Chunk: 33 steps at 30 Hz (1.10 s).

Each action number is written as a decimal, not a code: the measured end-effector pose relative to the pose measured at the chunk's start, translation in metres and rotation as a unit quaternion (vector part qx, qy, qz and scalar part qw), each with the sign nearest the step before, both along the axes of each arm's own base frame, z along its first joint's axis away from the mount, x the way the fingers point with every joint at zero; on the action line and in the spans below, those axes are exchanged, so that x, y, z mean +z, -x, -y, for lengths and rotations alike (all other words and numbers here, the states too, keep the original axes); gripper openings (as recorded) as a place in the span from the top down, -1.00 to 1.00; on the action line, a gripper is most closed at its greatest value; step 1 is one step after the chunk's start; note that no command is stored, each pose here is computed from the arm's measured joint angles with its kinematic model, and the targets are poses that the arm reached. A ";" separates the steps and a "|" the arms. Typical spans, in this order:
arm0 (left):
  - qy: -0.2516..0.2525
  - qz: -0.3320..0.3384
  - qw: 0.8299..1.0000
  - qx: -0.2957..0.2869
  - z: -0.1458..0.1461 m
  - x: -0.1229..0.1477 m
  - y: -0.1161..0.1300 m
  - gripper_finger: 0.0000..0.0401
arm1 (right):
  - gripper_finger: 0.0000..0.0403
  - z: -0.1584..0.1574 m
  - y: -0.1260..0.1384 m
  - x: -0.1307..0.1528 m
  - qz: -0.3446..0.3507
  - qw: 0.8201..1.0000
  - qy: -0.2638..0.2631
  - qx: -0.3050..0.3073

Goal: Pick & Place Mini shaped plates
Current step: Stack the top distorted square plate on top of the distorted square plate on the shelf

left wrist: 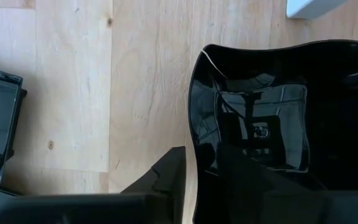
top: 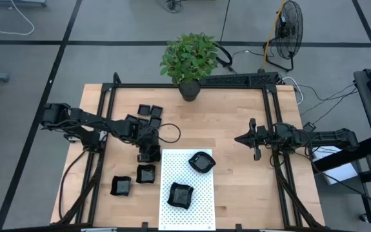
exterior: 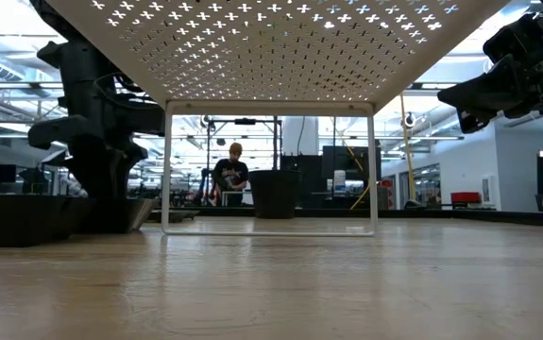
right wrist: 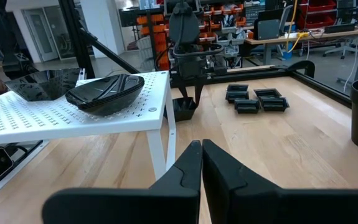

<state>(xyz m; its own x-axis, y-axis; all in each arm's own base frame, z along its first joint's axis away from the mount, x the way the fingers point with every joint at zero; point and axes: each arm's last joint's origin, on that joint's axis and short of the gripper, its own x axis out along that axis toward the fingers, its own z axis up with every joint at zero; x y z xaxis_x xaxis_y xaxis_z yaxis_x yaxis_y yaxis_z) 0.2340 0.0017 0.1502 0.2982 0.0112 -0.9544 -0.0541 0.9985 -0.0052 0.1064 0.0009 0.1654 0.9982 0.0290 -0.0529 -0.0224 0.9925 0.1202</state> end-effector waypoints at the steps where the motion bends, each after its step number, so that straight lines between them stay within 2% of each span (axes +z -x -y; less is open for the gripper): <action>1: 0.000 0.000 1.000 0.000 0.000 0.000 0.000 0.58 | 1.00 0.000 0.000 0.000 0.000 1.000 0.000 0.000; 13: 0.003 0.000 1.000 0.007 0.000 0.000 0.000 0.97 | 1.00 0.000 0.000 0.000 0.000 1.000 0.000 0.000; 18: 0.002 0.002 1.000 0.007 0.000 0.002 0.001 0.93 | 1.00 0.000 0.000 0.000 0.000 1.000 0.000 0.000; 22: -0.011 0.009 1.000 0.011 -0.001 0.008 0.003 0.97 | 1.00 0.000 0.000 0.000 0.000 1.000 0.000 0.000; 28: -0.033 0.031 0.998 0.034 -0.002 0.032 0.012 0.93 | 1.00 0.000 0.000 0.000 0.000 1.000 0.000 0.000; 33: -0.036 0.076 0.995 0.057 -0.003 0.056 0.028 0.98 | 1.00 0.000 0.000 0.000 0.000 1.000 0.000 0.000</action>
